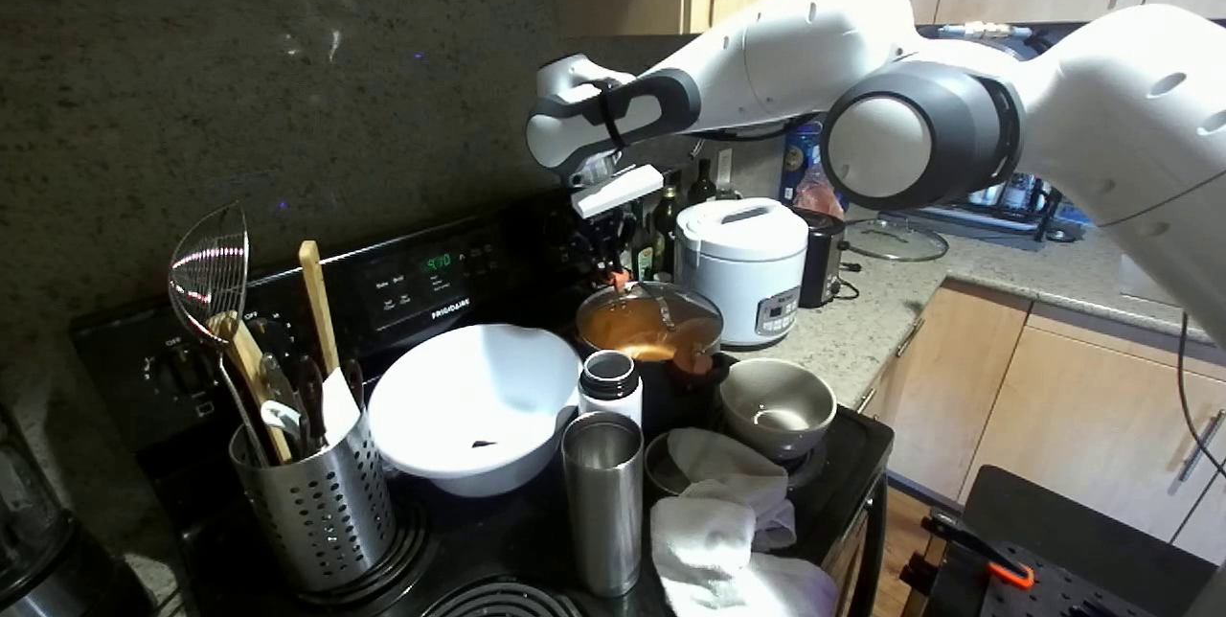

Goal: Turn the pot clockwise

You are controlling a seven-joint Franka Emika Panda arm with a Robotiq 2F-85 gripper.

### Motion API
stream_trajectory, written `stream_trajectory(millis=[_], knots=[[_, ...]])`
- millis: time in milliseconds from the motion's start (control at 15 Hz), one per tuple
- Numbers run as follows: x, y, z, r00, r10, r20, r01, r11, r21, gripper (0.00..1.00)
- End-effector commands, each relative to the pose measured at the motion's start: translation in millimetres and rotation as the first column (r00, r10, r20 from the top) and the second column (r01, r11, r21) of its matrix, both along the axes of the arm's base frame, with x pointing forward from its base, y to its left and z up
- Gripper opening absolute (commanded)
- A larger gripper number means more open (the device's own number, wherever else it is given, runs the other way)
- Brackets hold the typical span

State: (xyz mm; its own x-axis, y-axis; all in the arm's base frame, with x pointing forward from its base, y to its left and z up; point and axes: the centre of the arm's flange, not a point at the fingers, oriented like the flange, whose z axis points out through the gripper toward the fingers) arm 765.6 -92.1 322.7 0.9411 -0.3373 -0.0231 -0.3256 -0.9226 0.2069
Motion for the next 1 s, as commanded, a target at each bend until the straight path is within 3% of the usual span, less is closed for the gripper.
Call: stream_trajectory(millis=[0,933], knots=[[3.9,1.3,-19.0,0.994,-0.108,-0.002,0.107,0.994,-0.035,0.05],[5.0,-0.7,-23.1,0.921,-0.383,0.075,0.387,0.92,-0.055,0.05]])
